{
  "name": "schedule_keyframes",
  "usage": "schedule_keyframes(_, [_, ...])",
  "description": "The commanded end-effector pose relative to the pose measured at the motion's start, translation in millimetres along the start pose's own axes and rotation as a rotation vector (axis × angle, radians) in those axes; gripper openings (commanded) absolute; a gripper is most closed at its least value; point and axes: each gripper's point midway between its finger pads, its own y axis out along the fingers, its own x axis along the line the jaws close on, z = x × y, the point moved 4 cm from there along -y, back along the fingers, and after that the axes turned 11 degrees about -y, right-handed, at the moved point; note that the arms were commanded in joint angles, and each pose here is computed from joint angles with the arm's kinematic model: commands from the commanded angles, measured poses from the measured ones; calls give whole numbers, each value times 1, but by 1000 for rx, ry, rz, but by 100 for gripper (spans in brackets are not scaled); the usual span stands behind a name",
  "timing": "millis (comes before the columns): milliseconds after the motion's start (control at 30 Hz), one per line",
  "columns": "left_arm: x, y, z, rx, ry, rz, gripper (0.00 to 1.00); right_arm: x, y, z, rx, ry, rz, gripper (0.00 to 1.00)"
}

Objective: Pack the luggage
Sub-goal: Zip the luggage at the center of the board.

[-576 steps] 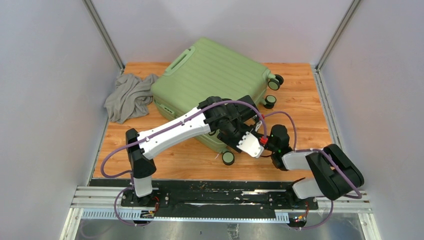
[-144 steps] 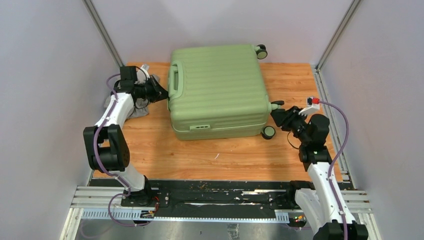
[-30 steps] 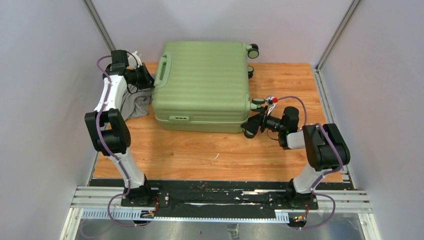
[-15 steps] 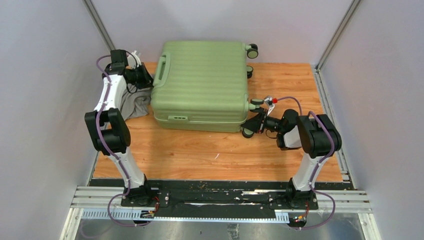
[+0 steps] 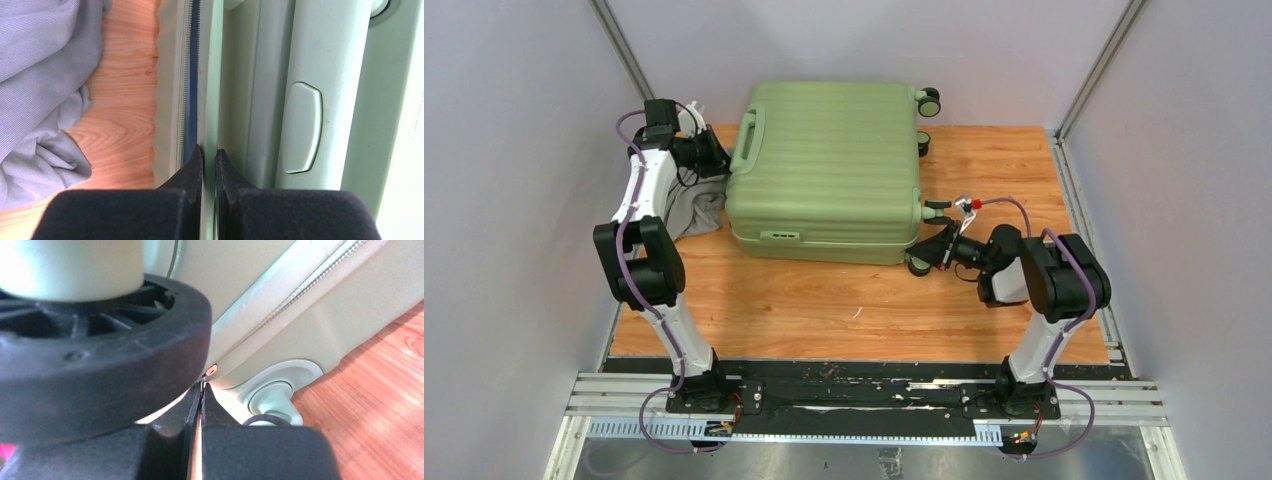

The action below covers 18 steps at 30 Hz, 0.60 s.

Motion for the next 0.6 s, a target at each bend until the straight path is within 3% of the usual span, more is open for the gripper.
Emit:
schedule_keyframes(0, [-66, -30, -17, -63, 31, 266, 0, 27, 1, -5, -56, -73, 3, 0])
schedule_keyframes(267, [-79, -43, -29, -131, 40, 283, 0, 47, -2, 12, -73, -98, 105, 0])
schedule_keyframes(567, [-72, -45, -14, -176, 2, 257, 0, 70, 3, 20, -51, -157, 166, 0])
